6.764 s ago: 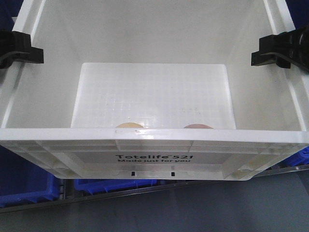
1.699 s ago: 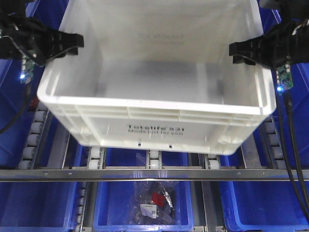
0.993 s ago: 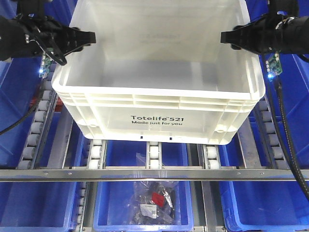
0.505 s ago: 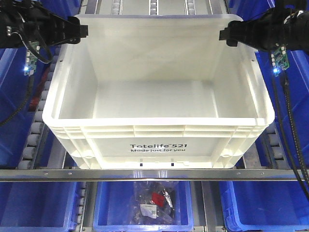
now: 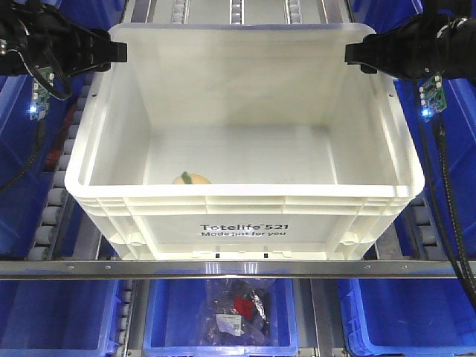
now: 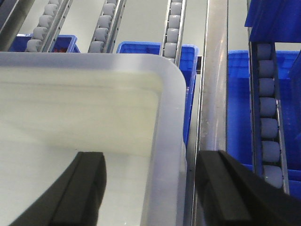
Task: Place moving items into box and shelve
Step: 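Open the left gripper and withdraw it from the crate rim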
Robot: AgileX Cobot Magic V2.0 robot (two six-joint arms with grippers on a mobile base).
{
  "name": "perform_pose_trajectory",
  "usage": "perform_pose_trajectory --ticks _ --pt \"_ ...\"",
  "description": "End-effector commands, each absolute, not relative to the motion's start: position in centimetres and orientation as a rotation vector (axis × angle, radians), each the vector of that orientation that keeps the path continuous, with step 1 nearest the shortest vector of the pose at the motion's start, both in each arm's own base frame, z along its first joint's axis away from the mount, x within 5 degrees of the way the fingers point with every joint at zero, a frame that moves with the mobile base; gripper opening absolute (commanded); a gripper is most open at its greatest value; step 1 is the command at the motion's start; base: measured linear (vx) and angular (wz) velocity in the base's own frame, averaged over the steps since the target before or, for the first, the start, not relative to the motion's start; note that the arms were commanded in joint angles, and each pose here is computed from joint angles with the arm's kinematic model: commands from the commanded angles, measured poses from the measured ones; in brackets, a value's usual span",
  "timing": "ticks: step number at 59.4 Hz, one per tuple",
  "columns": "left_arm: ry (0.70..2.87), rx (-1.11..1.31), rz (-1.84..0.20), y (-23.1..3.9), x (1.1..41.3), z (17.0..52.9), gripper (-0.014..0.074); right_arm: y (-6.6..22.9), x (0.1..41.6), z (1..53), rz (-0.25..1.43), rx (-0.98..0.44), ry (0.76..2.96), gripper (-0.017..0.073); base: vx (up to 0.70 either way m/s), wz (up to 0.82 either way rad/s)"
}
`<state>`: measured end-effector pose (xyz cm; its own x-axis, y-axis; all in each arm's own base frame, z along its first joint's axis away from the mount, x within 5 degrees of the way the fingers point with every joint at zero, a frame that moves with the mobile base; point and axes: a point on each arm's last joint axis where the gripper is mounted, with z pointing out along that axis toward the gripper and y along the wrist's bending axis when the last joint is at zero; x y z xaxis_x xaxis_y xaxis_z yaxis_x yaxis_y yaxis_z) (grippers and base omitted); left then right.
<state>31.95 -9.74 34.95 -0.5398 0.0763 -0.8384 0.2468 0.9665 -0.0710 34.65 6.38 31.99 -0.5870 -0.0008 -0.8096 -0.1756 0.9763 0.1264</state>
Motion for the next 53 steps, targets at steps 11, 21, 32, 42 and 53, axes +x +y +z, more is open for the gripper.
perform_pose_trajectory --ticks 11,21,32,42,53 --pt "2.007 0.215 -0.244 -9.7 31.5 37.8 0.0512 6.2 34.3 35.1 0.235 -0.118 2.045 0.0356 0.00 0.00" --pt "2.090 0.211 -0.249 -9.6 30.8 37.3 0.0512 6.2 34.3 35.1 0.235 -0.118 2.045 0.0309 0.00 0.00" --pt "2.152 0.197 -0.310 -9.4 28.1 38.7 0.0512 6.2 34.3 35.1 0.235 -0.118 2.045 0.0262 0.00 0.00" --pt "2.172 0.189 -0.339 -8.7 25.2 39.1 0.0512 6.2 34.3 35.1 0.235 -0.118 2.045 0.0231 0.00 0.00" --pt "2.028 0.139 -0.379 -6.9 20.0 36.0 0.0512 6.2 34.3 35.1 0.235 -0.118 2.045 0.0227 0.00 0.00"
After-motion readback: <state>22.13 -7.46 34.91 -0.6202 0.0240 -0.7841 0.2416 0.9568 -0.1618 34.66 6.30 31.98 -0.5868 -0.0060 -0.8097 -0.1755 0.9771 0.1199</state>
